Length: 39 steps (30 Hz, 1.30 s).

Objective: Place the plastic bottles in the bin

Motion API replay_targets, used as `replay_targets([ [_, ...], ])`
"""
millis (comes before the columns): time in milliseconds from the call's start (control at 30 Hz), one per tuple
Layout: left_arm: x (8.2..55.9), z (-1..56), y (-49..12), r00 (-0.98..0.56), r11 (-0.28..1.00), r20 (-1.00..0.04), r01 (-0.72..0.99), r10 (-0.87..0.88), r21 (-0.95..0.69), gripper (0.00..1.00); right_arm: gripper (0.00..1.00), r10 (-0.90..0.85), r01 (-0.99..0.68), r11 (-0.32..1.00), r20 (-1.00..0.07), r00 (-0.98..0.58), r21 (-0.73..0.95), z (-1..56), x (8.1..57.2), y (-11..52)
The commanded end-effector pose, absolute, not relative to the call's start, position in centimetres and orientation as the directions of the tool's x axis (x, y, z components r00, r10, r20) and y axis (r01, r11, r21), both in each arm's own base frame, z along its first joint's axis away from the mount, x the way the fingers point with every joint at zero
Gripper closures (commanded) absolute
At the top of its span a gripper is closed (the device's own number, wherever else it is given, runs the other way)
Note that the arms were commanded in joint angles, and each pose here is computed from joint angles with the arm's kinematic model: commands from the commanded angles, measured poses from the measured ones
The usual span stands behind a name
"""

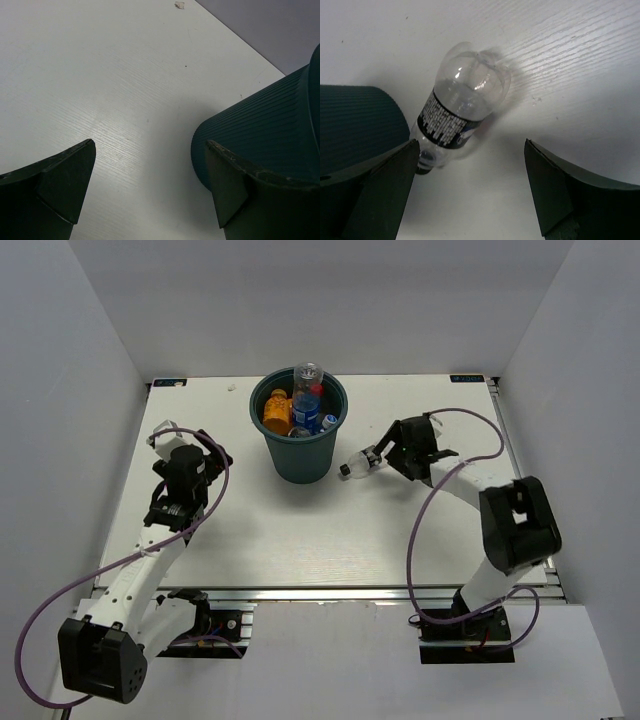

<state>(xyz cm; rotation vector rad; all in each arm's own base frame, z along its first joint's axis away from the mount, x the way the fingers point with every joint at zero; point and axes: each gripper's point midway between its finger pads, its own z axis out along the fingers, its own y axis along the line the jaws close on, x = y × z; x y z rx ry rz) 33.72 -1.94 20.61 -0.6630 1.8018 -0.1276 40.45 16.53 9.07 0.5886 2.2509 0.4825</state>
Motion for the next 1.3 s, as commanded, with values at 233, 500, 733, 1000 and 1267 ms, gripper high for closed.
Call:
replay_targets([
  [233, 33.6, 21.2, -1.9, -0.163, 0.833, -0.849, -0.352, -0.503, -0.426, 0.02, 0.11, 0.686, 0.366, 0.712, -0.482, -0.546, 0.599, 7.4, 46.4, 19.4],
  [500, 33.5, 21.2, -1.5, -0.156, 0.831, -0.854, -0.372, -0.496, -0.414, 0.02, 0.17, 0.680, 0.397, 0.720, -0.468, -0.564, 0.569, 4.9, 46.8, 19.6],
  [733, 33.2, 21.5, -0.9, -0.143, 0.824, -0.859, -0.395, -0.493, -0.407, 0.02, 0.51, 0.549, 0.173, 0.823, -0.681, -0.485, 0.541, 12.8, 48.8, 18.9],
  [1000, 32.9, 21.9, -0.9, -0.132, 0.822, -0.859, -0.391, -0.496, -0.415, 0.02, 0.57, 0.256, -0.436, 0.867, -0.966, -0.026, 0.242, 35.1, 44.2, 22.9],
  [1267, 32.8, 22.1, -1.1, -0.134, 0.825, -0.856, -0.375, -0.500, -0.423, 0.02, 0.52, 0.129, -0.734, 0.635, -0.904, 0.409, -0.242, 45.1, 35.0, 32.3],
])
